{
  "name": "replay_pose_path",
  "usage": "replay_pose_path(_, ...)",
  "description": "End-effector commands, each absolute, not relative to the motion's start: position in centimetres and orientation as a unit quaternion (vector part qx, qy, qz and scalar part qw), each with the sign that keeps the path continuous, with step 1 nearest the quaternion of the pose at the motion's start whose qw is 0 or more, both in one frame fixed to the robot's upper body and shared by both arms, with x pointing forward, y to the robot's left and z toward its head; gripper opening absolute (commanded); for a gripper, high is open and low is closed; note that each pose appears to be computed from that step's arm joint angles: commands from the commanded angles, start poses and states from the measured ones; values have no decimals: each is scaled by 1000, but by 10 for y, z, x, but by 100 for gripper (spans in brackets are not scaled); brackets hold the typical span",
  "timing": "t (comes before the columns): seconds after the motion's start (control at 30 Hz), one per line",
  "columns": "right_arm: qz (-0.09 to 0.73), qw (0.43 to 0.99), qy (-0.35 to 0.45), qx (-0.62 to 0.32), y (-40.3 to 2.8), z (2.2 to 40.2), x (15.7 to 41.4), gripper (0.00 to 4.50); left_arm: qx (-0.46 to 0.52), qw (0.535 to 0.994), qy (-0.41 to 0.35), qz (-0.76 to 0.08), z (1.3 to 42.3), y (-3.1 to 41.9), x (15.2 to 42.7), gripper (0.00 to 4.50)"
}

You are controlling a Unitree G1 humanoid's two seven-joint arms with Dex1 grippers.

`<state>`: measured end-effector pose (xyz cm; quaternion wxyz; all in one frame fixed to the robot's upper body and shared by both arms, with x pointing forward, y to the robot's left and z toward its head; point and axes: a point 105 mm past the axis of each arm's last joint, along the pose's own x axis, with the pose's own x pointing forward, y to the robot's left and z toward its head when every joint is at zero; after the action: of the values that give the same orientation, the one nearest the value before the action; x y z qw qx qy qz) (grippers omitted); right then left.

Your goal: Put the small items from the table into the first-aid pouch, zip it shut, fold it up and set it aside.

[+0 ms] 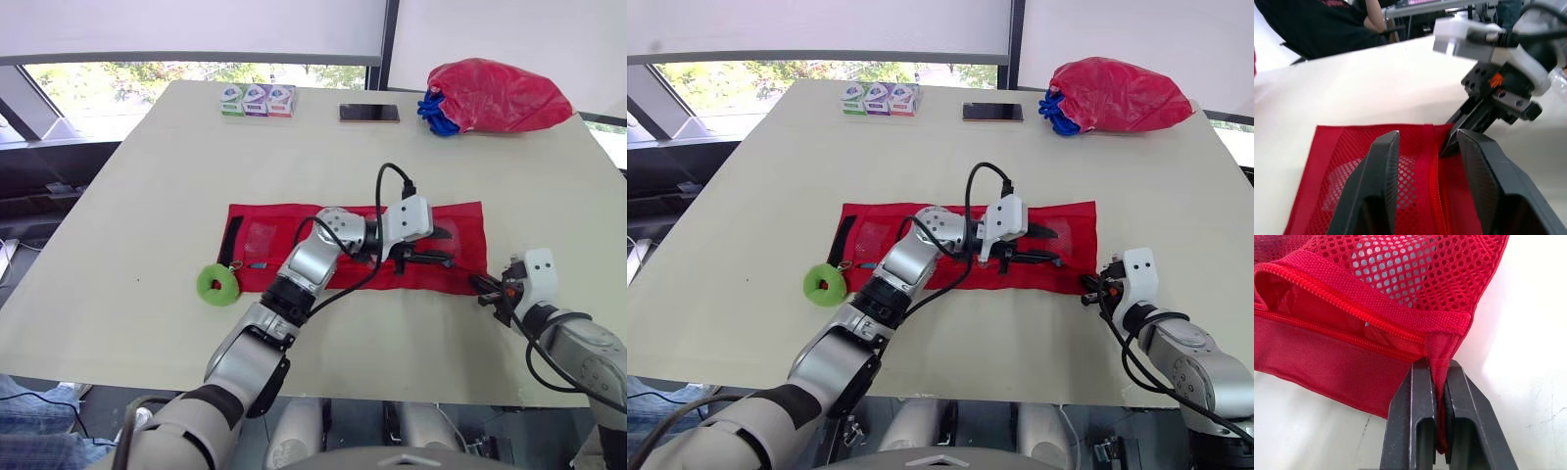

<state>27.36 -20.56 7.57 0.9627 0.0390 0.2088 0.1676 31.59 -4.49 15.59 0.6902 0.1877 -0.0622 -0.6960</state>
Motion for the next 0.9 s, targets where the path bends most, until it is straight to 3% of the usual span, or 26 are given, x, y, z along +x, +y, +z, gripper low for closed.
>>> replay_pose_path(0.03,125,969,207,42,-233,77,272,0,173,683,-86,-704,178,-12,309,303)
replay_pose_path(0.13,96,972,209,46,-254,77,269,0,168,690,-71,-701,183,23,305,434)
replay_pose_path(0.17,86,973,209,49,-262,78,268,0,163,690,-64,-703,185,35,302,442)
replay_pose_path(0.4,-7,973,221,59,-330,82,254,0,182,689,0,-701,188,115,275,442)
replay_pose_path(0.6,-39,969,242,27,-375,88,239,0,173,712,15,-680,195,147,259,442)
replay_pose_path(0.7,-13,970,241,9,-382,95,237,97,170,724,16,-668,195,151,256,450)
replay_pose_path(0.9,33,971,225,-72,-394,118,233,406,158,763,26,-627,187,157,260,450)
